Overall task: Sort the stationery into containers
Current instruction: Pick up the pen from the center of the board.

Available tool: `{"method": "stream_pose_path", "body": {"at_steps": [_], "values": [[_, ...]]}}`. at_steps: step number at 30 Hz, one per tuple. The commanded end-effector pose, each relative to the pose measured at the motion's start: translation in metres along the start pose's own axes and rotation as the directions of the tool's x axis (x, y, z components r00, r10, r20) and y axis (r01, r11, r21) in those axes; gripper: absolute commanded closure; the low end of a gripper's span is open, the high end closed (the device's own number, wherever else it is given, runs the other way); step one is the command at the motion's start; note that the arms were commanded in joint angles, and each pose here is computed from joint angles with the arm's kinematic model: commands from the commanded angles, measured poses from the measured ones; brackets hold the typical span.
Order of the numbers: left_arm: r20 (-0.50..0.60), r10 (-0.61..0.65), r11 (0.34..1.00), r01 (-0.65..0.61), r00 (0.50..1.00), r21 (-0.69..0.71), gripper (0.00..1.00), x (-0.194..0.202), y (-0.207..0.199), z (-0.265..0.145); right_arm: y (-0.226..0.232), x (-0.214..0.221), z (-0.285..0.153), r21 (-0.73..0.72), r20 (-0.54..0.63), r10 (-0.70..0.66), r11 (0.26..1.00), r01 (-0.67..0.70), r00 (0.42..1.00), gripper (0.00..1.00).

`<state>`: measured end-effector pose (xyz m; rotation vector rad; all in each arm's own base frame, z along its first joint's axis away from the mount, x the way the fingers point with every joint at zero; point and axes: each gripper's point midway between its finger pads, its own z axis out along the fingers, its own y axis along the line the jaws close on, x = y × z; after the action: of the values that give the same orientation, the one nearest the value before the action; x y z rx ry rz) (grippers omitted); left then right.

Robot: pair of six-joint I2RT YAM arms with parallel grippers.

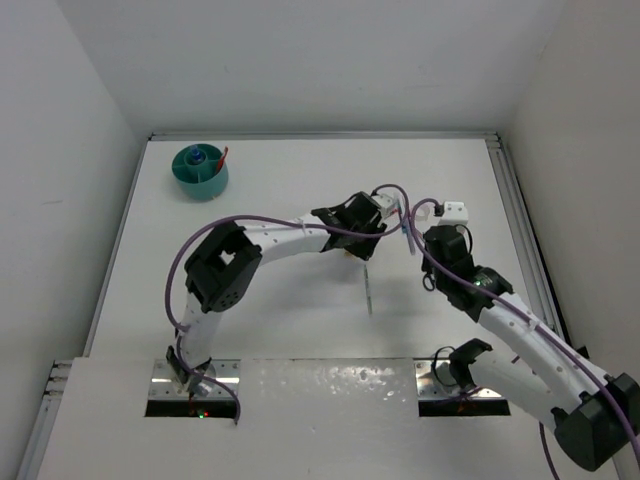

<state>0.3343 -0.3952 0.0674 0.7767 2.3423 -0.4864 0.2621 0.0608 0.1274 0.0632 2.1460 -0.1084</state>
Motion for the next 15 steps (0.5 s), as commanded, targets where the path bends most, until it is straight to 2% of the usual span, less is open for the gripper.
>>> {"method": "stream_pose_path", "body": {"at_steps": [1,7,11,15], "values": [[-0.001,-0.042,0.997,0.041,0.999,-0.070,0.64,-0.006,-0.005,-0.008,-0.013,0.000,-0.003,0.042,-0.012,0.040,0.998,-0.040,0.999,1.00],[0.024,-0.056,0.997,0.057,0.998,-0.061,0.63,-0.001,-0.024,0.000,-0.006,0.023,-0.004,-0.035,-0.149,-0.011,0.999,0.006,0.989,1.00],[0.014,-0.145,0.989,0.146,0.989,-0.038,0.63,0.004,-0.029,-0.012,-0.003,0.014,-0.015,-0.070,-0.172,-0.042,0.997,0.030,0.984,1.00],[-0.028,-0.146,0.988,0.144,0.989,-0.063,0.63,0.019,-0.045,-0.018,0.000,0.008,-0.019,-0.099,-0.185,-0.068,0.994,0.050,0.980,1.00]]}}
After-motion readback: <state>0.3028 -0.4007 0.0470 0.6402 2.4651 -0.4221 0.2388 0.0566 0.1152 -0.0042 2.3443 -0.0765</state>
